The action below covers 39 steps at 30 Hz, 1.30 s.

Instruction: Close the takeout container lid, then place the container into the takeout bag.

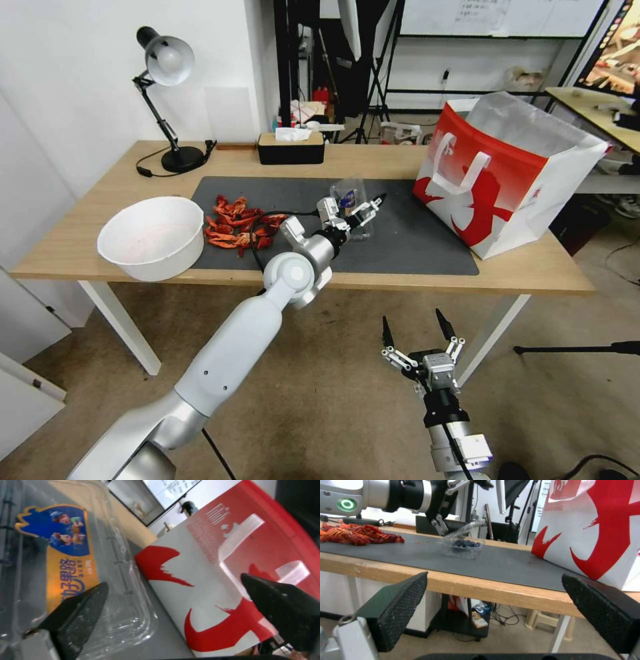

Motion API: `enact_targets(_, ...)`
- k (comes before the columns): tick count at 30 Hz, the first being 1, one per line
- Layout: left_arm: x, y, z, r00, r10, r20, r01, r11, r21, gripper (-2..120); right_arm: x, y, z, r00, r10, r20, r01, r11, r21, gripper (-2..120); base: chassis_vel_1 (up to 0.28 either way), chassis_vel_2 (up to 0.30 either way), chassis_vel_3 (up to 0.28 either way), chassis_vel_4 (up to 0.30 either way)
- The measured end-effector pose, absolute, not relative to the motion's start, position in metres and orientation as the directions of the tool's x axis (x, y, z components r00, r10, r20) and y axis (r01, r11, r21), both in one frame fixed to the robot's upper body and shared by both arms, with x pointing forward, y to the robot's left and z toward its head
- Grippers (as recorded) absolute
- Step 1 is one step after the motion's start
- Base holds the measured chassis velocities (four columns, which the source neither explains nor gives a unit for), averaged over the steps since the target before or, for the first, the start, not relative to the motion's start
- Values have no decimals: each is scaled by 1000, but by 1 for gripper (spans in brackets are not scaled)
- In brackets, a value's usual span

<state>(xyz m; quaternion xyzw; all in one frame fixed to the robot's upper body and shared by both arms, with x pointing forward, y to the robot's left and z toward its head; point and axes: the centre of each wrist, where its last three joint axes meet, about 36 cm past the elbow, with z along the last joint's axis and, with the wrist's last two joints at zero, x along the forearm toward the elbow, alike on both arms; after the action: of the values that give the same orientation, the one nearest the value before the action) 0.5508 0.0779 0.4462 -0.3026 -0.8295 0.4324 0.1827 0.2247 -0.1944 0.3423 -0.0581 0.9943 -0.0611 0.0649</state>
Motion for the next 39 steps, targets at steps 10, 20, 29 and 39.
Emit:
enact_targets(10,554,80,447,-749,652,116,310,500,-808,64,227,-197,355,-985,-120,-125,-107,988,-108,100,0,0,0,0)
enact_targets(20,558,81,448,-737,646,199,289,567,-771,31,238,-215,381,-986,-97,-139,-92,995,-40,100,0,0,0,0)
enact_targets(29,560,83,443,-739,632,234,268,595,-758,0,256,-235,416,-983,-81,-166,-110,978,175,100,0,0,0,0)
enact_targets(39,560,85,440,-743,625,237,261,598,-758,0,292,-263,470,-989,-103,-107,-147,795,589,100,0,0,0,0)
